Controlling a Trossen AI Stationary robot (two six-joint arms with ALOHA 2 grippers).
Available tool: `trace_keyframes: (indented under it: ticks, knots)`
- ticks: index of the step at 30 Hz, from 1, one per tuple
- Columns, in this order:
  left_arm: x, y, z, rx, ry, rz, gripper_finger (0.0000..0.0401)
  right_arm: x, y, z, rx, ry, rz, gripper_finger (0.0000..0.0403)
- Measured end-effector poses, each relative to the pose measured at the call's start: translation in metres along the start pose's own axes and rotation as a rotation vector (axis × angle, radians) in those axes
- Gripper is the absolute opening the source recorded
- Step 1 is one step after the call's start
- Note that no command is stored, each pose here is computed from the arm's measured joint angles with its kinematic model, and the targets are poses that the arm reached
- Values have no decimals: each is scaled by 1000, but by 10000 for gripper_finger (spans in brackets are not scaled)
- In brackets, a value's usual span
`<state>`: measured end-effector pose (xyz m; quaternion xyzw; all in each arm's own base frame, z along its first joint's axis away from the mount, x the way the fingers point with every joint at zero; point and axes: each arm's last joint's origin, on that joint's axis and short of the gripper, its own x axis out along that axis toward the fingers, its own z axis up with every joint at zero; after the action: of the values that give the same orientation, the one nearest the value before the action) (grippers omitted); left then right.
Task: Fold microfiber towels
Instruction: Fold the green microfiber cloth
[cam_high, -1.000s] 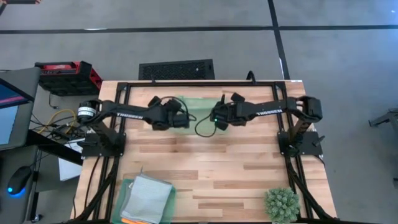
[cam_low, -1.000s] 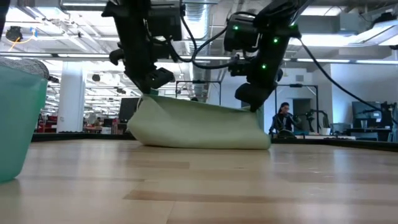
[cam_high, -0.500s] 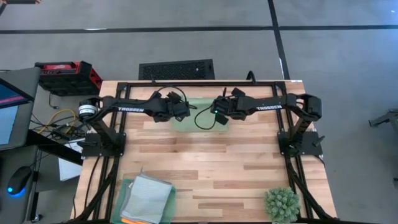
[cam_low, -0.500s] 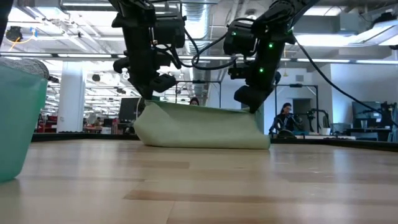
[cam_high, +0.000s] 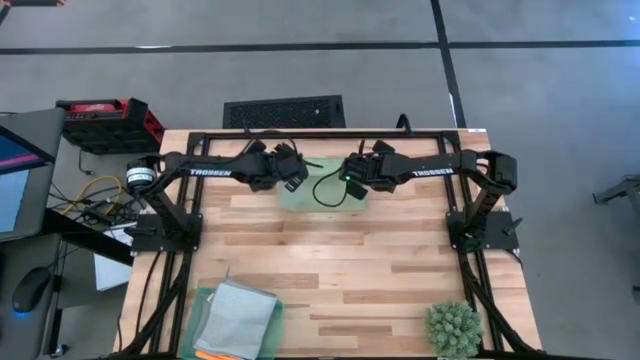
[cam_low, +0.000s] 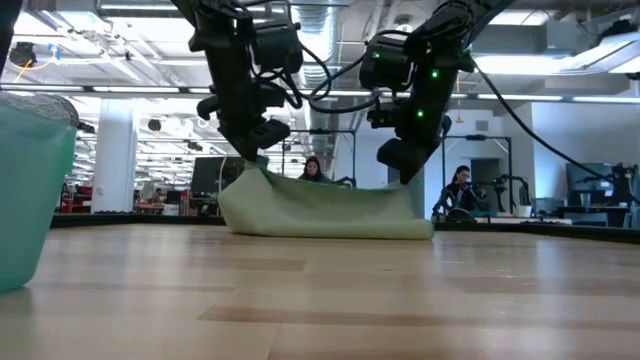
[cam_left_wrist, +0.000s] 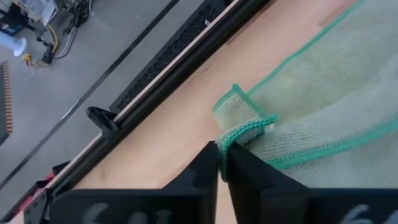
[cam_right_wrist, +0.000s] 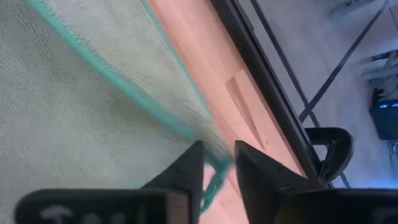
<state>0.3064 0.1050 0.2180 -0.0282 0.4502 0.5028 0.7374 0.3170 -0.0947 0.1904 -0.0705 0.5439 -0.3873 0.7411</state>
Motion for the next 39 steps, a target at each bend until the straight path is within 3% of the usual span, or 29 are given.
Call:
trace_keyframes:
  ticks: [8,14,21,26,32,39]
  knots:
    - [7,8,3,10,14,11,105,3,-3,2,11,-8,-4,195]
    - [9,10,4,11,16,15,152,2,-2,2,-28,-2,32,218]
    - [-16,0,0,115,-37,-38,162,-12,23,-5,-334,-7,374,212]
    - [-56,0,-7,156,-103,-106,162,-27,41,-16,-567,-9,500,206]
    - [-98,7,-19,149,-169,-187,162,-33,50,-19,-660,-41,539,203]
    - [-127,8,-28,166,-235,-265,162,-21,46,-20,-591,-50,535,205]
